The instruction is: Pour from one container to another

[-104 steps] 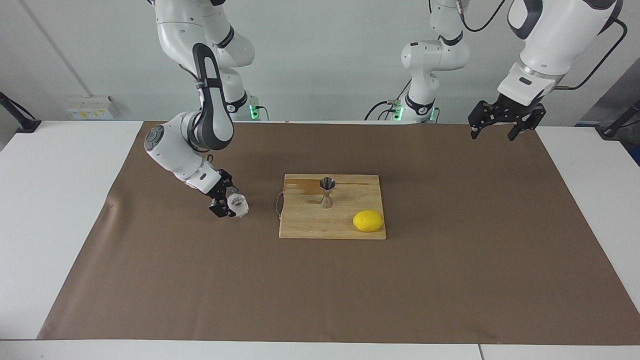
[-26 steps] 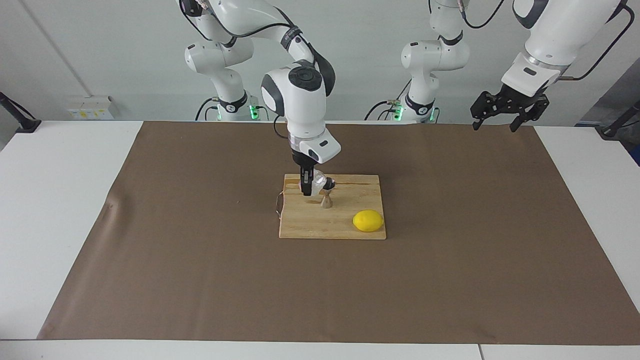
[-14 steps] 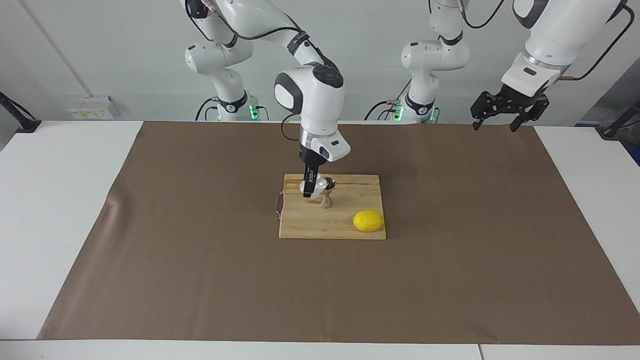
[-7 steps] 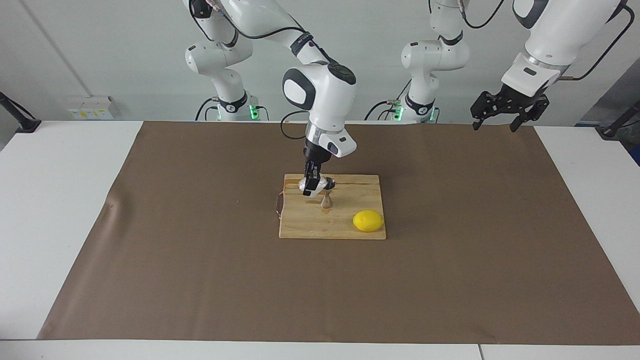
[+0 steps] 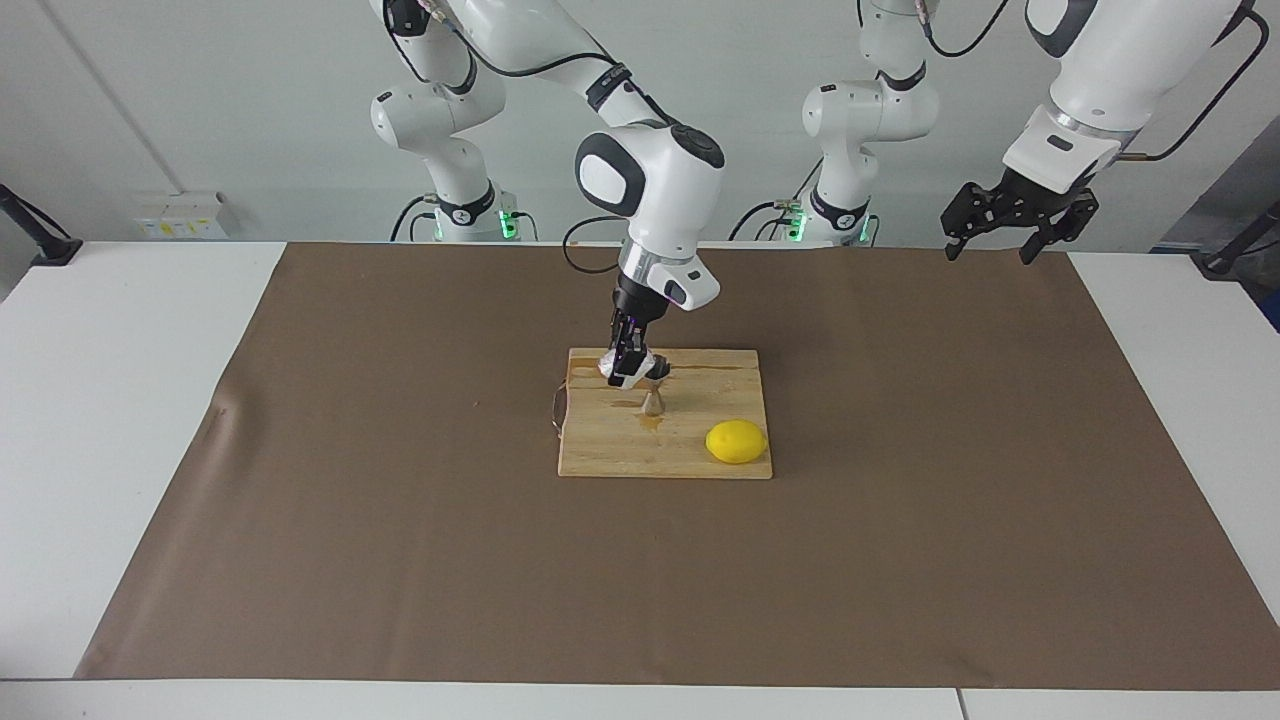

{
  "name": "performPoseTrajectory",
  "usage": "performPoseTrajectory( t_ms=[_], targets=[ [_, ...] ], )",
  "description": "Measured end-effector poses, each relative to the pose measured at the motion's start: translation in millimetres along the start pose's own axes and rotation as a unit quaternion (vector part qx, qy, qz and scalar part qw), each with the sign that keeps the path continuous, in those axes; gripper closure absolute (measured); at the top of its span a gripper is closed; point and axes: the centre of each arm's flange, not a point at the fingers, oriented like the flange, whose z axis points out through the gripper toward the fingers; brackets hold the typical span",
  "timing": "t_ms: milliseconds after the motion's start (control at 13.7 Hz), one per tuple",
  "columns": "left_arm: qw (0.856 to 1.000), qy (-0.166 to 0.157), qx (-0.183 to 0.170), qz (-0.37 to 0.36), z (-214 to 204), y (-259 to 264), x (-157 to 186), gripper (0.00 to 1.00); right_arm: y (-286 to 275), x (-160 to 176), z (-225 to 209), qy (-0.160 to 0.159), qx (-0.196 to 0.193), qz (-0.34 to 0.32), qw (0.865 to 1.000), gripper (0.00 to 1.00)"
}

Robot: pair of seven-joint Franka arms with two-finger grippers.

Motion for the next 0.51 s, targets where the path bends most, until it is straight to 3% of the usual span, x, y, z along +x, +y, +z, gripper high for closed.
performPoseTrajectory(
  t_ms=[511],
  targets=[
    [1.000, 0.000, 0.000, 0.000, 0.0, 0.0, 0.0, 0.00, 1.5, -1.6, -0.2, -0.014, -0.015, -0.012, 1.000, 0.51]
  ],
)
